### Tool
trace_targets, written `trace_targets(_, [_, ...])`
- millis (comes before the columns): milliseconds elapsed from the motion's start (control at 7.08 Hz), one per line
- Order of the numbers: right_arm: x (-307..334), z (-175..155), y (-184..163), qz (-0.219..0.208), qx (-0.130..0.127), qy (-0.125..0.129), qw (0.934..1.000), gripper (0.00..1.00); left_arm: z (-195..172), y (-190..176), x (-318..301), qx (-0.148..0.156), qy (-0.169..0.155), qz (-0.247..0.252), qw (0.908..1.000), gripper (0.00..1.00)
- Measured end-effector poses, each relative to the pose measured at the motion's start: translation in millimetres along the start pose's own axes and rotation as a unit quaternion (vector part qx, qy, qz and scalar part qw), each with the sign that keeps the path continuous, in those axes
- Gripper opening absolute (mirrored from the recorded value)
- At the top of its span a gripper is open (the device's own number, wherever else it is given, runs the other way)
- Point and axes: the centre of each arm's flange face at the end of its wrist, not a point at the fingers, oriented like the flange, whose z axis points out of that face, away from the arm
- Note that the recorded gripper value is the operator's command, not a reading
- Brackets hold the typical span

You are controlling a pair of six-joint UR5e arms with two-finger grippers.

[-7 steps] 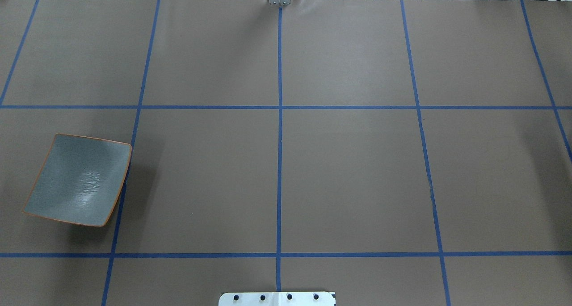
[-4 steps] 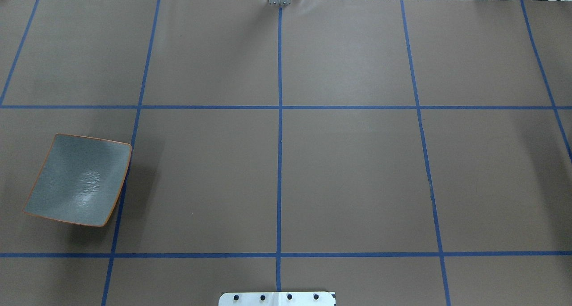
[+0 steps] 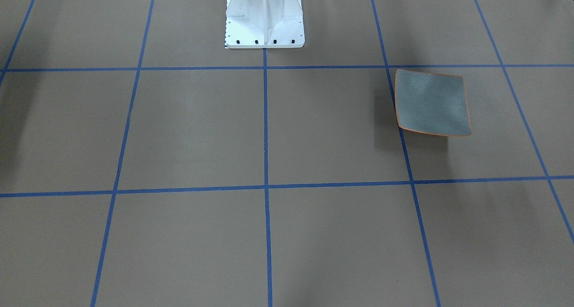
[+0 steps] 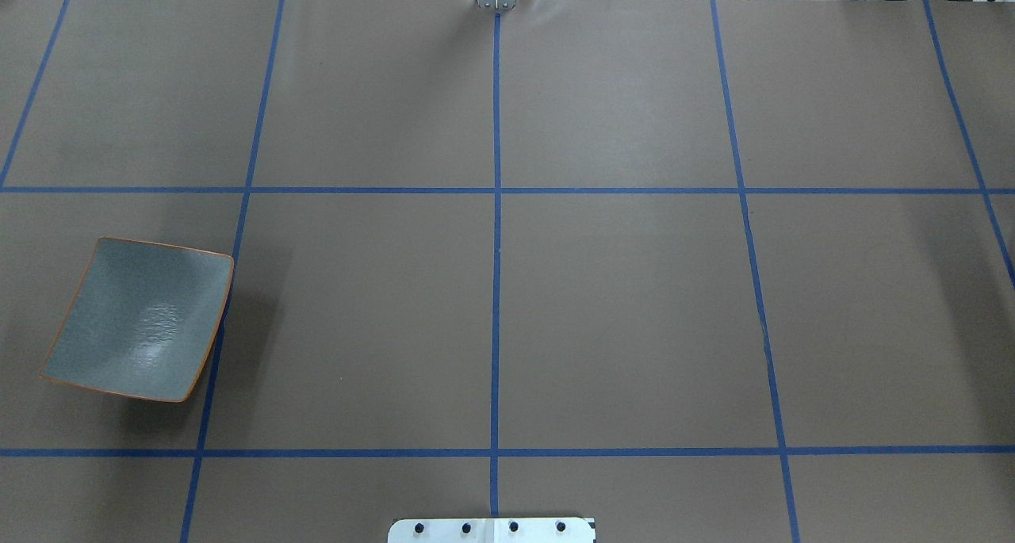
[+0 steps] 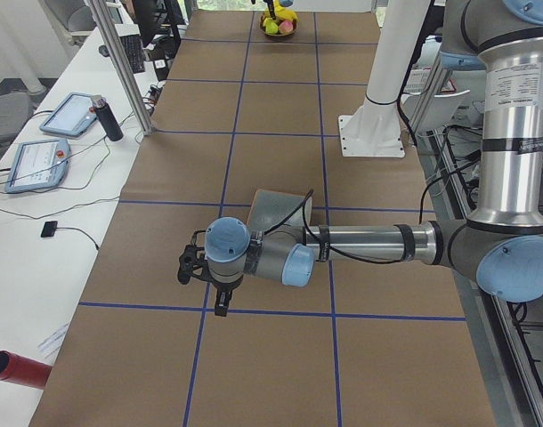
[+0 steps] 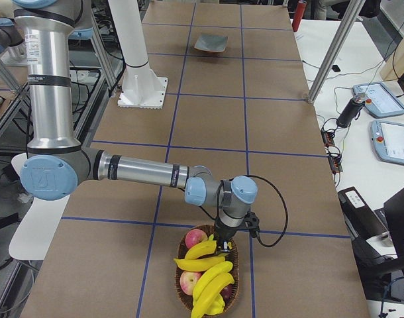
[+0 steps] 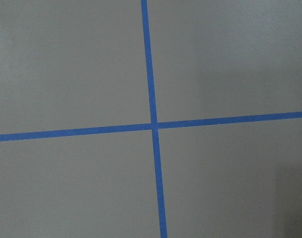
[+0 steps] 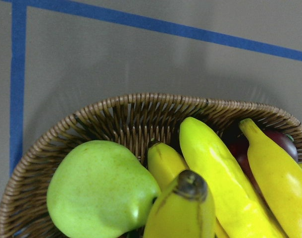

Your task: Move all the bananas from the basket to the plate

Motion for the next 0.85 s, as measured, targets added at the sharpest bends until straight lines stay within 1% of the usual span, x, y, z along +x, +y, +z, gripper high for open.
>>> trace_targets(565, [4.0, 3.5, 5.7, 0.001, -0.003, 0.007, 1.0, 0.0, 0.2, 0.1, -0.2, 0.0, 0.0, 0.0, 1.0, 1.0])
trace_targets(848, [4.9, -0.8, 6.8, 0.002, 0.0, 0.006, 1.0, 0.0, 0.2, 0.1, -0.2, 0.0, 0.0, 0.0, 1.0, 1.0])
